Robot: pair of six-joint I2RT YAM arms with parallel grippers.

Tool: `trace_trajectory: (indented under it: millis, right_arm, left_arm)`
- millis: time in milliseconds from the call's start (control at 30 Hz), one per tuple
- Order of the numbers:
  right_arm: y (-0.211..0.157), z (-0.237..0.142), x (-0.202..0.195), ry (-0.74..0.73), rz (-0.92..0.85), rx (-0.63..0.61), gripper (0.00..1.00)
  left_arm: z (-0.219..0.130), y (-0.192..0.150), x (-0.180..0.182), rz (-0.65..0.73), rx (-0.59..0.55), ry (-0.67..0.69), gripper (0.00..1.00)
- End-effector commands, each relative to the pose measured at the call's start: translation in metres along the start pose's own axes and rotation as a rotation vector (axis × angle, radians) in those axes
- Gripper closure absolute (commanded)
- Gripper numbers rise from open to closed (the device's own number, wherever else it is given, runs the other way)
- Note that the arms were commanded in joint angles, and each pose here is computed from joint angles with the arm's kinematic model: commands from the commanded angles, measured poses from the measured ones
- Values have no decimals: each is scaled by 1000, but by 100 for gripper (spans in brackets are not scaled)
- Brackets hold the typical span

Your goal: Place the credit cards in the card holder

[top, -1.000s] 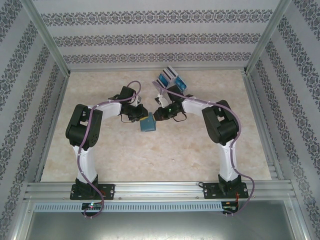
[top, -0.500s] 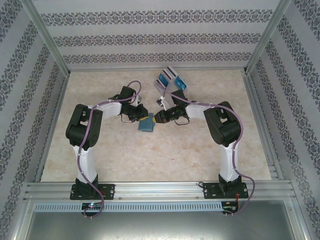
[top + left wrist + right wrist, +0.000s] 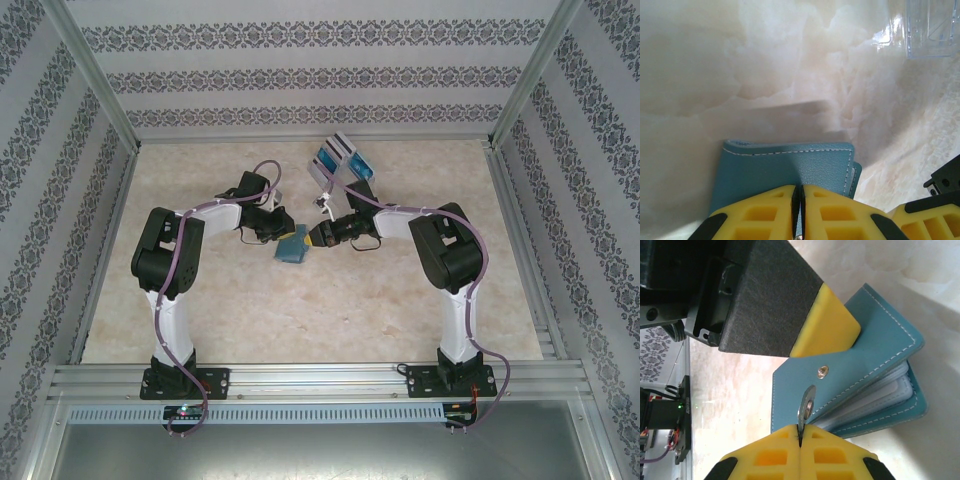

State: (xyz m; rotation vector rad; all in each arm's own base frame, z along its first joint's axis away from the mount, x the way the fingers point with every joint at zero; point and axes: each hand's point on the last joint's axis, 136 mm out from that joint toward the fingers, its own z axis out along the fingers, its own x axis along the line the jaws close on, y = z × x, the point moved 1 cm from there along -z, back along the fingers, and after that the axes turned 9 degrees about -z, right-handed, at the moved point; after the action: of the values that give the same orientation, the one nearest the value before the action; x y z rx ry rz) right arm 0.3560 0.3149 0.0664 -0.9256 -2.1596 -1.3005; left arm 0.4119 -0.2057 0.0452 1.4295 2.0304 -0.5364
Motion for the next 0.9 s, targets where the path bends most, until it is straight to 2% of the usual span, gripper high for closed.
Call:
trace_trajectory:
  millis: [0,200,333,467,567,700,767,867]
  right_arm:
    - [13,-10,26,105,-45,-22,92]
    - [11,1,11,48,12,16,90]
    - [13,10,2,3,54,44,84]
    - [8,20,-4,-42,68,96,74]
    - [4,23,-11,-84,73,109,73]
    - [2,18,-18,-136,86,105,74]
    - [7,13,-18,-169,81,94,66]
    - [25,0,-7,-185,74,62,64]
  left_arm:
    - [10,-5,39,-41,14,102,86]
    - [9,-8,28,-25,10,84,86]
    - [8,-13,18,-9,16,76,86]
    - [2,-16,6,2,11,64,85]
    - [-4,-15,1,3,-1,60,85]
    - [-15,-15,-8,16,-12,57,84]
    - [-23,-13,-14,26,-24,59,83]
    - [-40,-11,-25,49,-48,62,80]
